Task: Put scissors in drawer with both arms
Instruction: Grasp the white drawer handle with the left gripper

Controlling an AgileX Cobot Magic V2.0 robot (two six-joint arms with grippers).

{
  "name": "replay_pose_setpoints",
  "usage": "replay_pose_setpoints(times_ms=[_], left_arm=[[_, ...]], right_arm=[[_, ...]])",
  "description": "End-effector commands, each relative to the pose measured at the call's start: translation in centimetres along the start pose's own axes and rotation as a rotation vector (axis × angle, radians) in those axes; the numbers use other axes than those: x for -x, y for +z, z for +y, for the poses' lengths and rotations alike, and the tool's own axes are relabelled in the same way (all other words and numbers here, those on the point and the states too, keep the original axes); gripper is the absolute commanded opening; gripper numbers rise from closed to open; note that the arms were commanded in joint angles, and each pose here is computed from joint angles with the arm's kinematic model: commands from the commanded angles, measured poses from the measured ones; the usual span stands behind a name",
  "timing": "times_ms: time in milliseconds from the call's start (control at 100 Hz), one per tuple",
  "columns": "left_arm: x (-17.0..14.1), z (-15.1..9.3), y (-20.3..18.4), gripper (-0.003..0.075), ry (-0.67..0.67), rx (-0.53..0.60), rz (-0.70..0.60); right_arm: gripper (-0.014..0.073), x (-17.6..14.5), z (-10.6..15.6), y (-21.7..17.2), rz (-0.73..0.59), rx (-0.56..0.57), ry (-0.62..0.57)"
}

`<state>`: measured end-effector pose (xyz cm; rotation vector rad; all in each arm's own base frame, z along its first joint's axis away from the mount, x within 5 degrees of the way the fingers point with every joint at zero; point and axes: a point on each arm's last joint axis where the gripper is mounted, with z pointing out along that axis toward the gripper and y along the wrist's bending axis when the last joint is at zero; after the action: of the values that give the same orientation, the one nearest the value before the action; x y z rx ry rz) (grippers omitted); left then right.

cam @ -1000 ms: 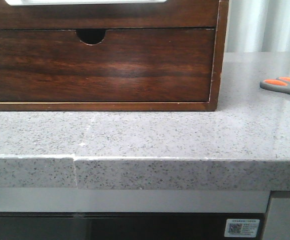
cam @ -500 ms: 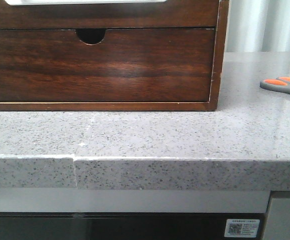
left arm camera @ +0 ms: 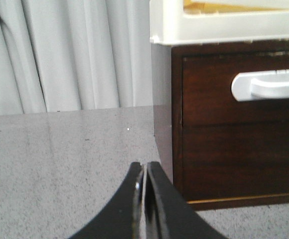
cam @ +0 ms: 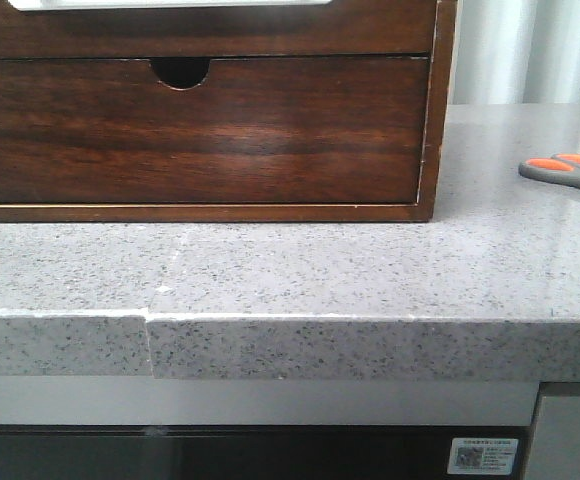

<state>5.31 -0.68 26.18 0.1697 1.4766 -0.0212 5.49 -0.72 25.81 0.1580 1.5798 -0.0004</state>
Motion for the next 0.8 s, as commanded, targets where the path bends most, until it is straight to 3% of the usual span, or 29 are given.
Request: replay_pose_setpoints(times_ms=[0, 150, 220, 390, 460, 590, 790], left_arm=[[3.1, 0.3, 0.8, -0.0019, 0.000, 0.002, -0.073], [4.8, 0.5, 2.0, -0.0015, 0.085, 0.006, -0.056], [5.1, 0.5, 2.6, 0.0028, 0.130, 0.006, -0.048], [5.4, 0.4, 4.1, 0.0354, 0.132, -0.006, -0.074], [5.4, 0.3, 4.8, 0.0431, 0.171, -0.015, -0.091], [5.5, -0.6, 6.2, 0.0419, 0.384, -0.083, -0.144], [5.7, -3.1, 8.4, 0.0399, 0.651, -0.297, -0.196]], right_arm=[[-0.0061, 2.7, 0.4, 0.5, 0.014, 0.014, 0.063], [-0.0061, 3.8, 0.6, 1.4, 0.051, 0.008, 0.067], [-0.0061, 3.6, 0.6, 1.6, 0.066, 0.005, 0.066], [-0.0061, 2.9, 0.5, 1.8, 0.100, -0.001, 0.065], [-0.0061, 2.6, 0.5, 1.8, 0.111, -0.003, 0.065], [-0.0061, 2.2, 0.4, 1.9, 0.120, -0.004, 0.064], [-0.0061, 2.3, 0.4, 1.9, 0.114, -0.002, 0.064]])
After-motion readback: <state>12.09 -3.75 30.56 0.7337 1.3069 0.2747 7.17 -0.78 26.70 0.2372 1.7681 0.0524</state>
